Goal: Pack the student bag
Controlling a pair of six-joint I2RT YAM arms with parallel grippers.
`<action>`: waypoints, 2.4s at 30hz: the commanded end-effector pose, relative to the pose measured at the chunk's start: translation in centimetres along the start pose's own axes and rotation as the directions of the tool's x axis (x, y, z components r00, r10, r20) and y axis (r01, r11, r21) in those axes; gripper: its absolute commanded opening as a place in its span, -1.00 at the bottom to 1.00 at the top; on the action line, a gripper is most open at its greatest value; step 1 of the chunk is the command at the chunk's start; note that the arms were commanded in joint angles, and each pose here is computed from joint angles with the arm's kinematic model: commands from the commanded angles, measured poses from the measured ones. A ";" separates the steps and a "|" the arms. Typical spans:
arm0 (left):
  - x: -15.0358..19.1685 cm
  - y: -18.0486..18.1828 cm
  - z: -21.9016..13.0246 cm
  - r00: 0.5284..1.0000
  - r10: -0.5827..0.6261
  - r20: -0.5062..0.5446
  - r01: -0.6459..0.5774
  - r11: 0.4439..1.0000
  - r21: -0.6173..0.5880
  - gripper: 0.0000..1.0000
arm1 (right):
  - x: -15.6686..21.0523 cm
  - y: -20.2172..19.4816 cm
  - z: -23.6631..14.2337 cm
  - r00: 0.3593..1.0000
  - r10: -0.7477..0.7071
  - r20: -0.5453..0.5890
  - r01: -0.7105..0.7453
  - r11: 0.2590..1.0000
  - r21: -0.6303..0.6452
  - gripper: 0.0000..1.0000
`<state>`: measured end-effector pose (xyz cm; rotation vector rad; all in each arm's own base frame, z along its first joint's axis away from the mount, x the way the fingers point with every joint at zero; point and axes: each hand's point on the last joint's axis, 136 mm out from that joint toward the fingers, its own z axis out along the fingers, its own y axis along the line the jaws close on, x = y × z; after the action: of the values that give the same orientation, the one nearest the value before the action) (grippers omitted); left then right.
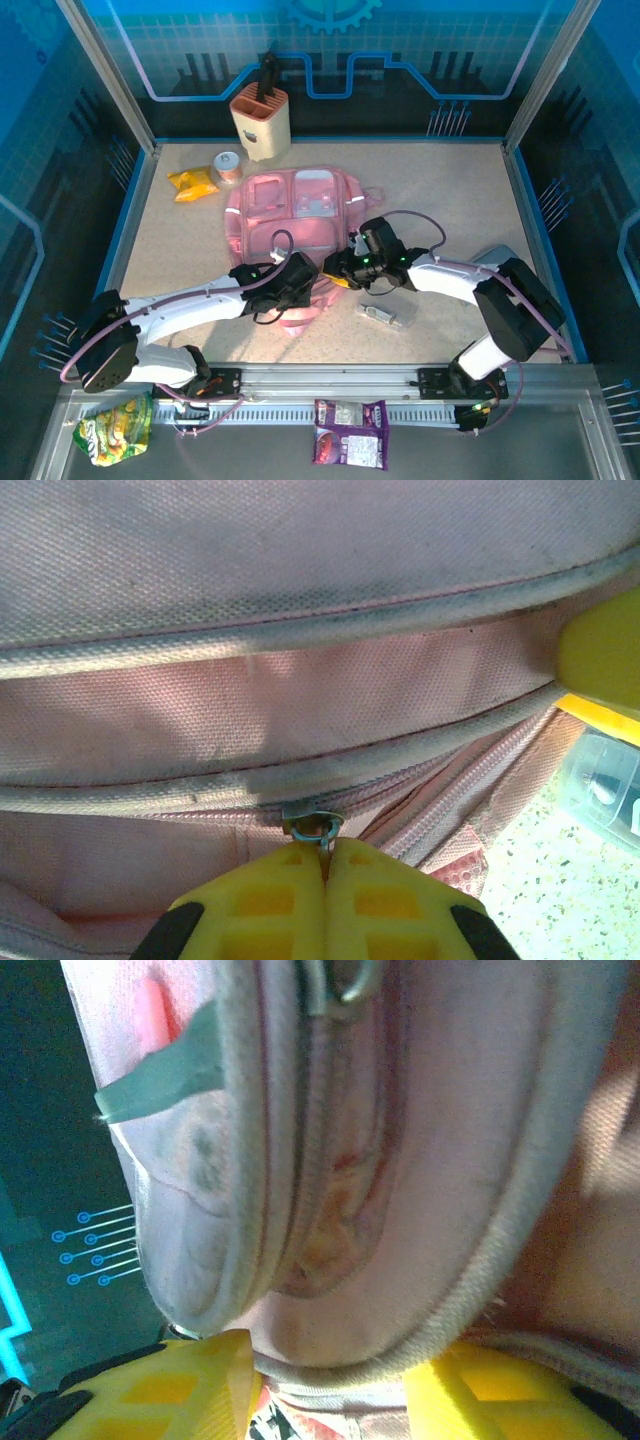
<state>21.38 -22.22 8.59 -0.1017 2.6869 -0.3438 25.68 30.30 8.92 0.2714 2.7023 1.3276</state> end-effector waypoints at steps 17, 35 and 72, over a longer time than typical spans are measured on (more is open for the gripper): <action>2.2 3.2 -2.6 0.999 0.033 -0.035 -0.035 0.998 -0.054 -1.00 | -4.5 4.2 -7.0 0.984 -0.151 0.096 0.161 0.982 -0.100 -1.00; -0.7 0.6 -1.5 0.995 0.095 0.043 -0.097 0.994 0.043 -1.00 | -3.9 7.0 -4.8 0.985 -0.170 0.037 0.174 0.978 -0.119 -0.09; -2.9 9.5 -3.6 0.955 0.293 0.044 -0.274 0.930 -0.244 -1.00 | -4.1 5.5 -6.0 0.970 -0.226 -0.088 0.214 0.968 -0.133 -1.00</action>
<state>22.36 -14.32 10.87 0.1321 2.5584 -0.0875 27.97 29.02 16.17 -0.0782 2.6502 1.4665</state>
